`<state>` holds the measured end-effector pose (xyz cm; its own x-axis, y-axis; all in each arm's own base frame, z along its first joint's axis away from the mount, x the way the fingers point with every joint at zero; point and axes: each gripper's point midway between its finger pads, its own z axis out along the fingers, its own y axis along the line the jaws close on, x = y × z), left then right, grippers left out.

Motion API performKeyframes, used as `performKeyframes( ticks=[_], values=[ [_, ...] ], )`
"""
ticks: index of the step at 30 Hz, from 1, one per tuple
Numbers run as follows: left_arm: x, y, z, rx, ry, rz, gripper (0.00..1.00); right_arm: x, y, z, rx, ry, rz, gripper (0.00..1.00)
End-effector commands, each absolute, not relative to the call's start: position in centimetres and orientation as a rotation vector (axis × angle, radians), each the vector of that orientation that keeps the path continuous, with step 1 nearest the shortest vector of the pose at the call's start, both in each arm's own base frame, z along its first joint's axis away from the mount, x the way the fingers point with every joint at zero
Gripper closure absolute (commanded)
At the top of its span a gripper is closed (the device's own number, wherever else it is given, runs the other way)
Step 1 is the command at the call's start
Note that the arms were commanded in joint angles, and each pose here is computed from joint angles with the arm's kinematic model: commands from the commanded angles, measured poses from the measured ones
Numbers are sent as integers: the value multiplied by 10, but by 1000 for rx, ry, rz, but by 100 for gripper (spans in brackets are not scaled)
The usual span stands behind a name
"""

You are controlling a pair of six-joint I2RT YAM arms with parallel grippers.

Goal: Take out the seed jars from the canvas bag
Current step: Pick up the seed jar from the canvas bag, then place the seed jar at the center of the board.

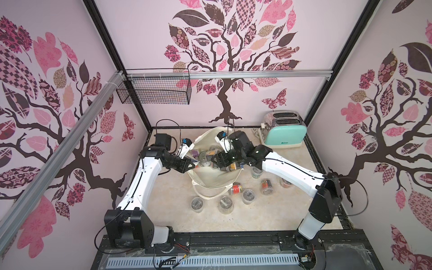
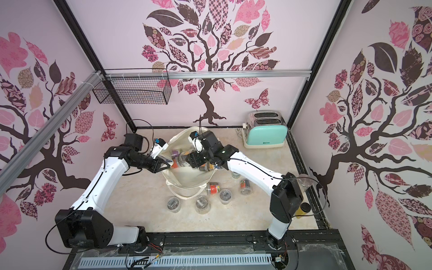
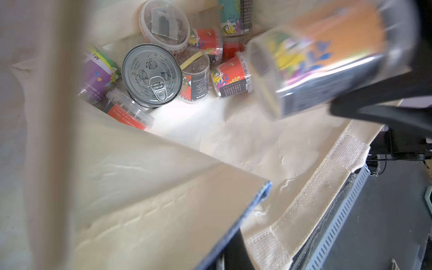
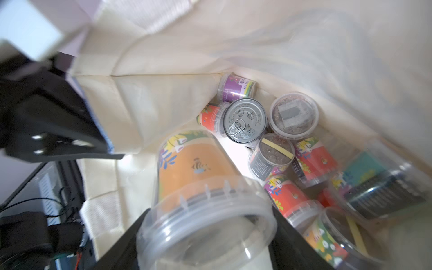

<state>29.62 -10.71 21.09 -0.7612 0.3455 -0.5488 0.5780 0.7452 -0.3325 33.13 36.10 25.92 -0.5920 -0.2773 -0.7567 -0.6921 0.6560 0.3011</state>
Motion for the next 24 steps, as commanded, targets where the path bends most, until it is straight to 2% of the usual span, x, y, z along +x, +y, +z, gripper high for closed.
performKeyframes(
  ticks=[1,7,13,24],
  values=[
    [301,-93,204,647,2545,-611,100,319,322,298,-762,2151,852,27],
    [302,-91,203,637,2541,-602,100,330,252,325,-629,2139,763,26],
    [305,-90,205,625,2541,-611,100,313,213,332,-611,2095,653,25],
    [303,-92,207,617,2543,-637,100,289,173,296,-498,2222,503,27]
  ],
)
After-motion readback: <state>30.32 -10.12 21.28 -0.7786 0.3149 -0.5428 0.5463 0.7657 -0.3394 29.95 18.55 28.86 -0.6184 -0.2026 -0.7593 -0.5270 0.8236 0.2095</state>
